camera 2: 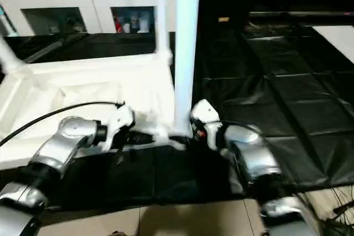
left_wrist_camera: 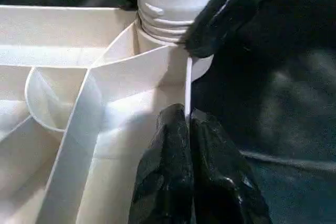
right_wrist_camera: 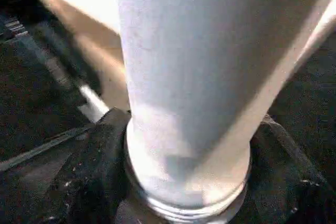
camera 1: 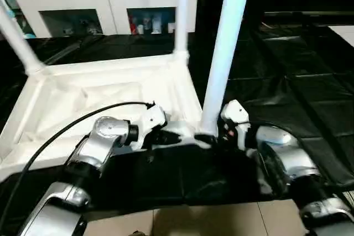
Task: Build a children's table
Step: Rotate leg to tighten
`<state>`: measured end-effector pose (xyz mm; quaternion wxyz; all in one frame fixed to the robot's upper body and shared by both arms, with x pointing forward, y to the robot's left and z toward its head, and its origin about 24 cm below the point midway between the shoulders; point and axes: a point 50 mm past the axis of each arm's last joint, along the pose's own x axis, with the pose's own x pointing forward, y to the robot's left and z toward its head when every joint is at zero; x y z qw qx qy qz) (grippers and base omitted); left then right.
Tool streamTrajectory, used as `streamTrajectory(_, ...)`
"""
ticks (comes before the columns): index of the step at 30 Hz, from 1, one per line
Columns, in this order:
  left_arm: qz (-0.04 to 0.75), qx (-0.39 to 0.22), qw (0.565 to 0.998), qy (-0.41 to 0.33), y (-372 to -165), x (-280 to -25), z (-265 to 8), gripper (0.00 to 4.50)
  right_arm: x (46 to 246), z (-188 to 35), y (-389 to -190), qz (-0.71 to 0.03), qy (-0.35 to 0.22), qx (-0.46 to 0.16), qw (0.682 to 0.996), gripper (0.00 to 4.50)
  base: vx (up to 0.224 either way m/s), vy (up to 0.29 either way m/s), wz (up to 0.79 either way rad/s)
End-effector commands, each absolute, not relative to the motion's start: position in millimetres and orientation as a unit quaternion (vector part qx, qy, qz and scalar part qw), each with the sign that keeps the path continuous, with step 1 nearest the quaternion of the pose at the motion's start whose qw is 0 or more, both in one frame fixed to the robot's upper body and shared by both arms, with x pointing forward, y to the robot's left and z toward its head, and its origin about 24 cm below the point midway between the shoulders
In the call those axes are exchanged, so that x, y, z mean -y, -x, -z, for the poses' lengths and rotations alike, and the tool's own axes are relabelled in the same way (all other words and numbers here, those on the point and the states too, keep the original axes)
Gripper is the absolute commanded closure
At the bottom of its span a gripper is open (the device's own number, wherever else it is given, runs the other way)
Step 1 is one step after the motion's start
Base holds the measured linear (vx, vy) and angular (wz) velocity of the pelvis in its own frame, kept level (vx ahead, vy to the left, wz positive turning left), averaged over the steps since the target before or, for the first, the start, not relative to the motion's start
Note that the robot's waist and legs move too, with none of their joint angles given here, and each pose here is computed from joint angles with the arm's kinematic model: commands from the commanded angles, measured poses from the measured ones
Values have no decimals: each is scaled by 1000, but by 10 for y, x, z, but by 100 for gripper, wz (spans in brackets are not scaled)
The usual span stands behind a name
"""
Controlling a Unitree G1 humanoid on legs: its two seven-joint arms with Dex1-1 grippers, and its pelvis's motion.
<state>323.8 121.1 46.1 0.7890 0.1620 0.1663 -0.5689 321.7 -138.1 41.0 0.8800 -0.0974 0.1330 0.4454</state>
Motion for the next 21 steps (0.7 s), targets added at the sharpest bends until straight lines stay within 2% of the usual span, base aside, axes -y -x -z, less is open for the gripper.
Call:
streamTrajectory(1,546,-196,799,-160,-3247,-1175,-342,450,1354,-352,-3271,-395,77,-152,903,178,0,0,0)
streamTrajectory(4,524,-192,815,-159,-3310,-1082,-349,450,1277,-309,-3314,-348,50,-162,922,178,0,0,0)
streamTrajectory(6,479,-184,842,-164,-3418,-949,-367,450,1171,-250,-3389,-261,19,-176,949,178,0,0,0)
streamTrajectory(9,436,-176,867,-164,-3504,-832,-390,450,1071,-214,-3435,-199,-4,-188,962,178,0,0,0)
streamTrajectory(11,427,-171,873,-164,-3525,-784,-404,450,1015,-221,-3446,-192,-5,-184,964,178,0,0,0)
streamTrajectory(14,415,-154,883,-159,-3560,-692,-443,450,806,-245,-3428,-229,25,-171,958,178,0,0,0)
streamTrajectory(19,429,-153,875,-164,-3551,-664,-430,450,786,-263,-3431,-228,-16,-171,959,178,0,0,0)
streamTrajectory(21,434,-158,871,-168,-3533,-698,-392,450,825,-290,-3443,-225,-35,-163,960,108,0,0,0)
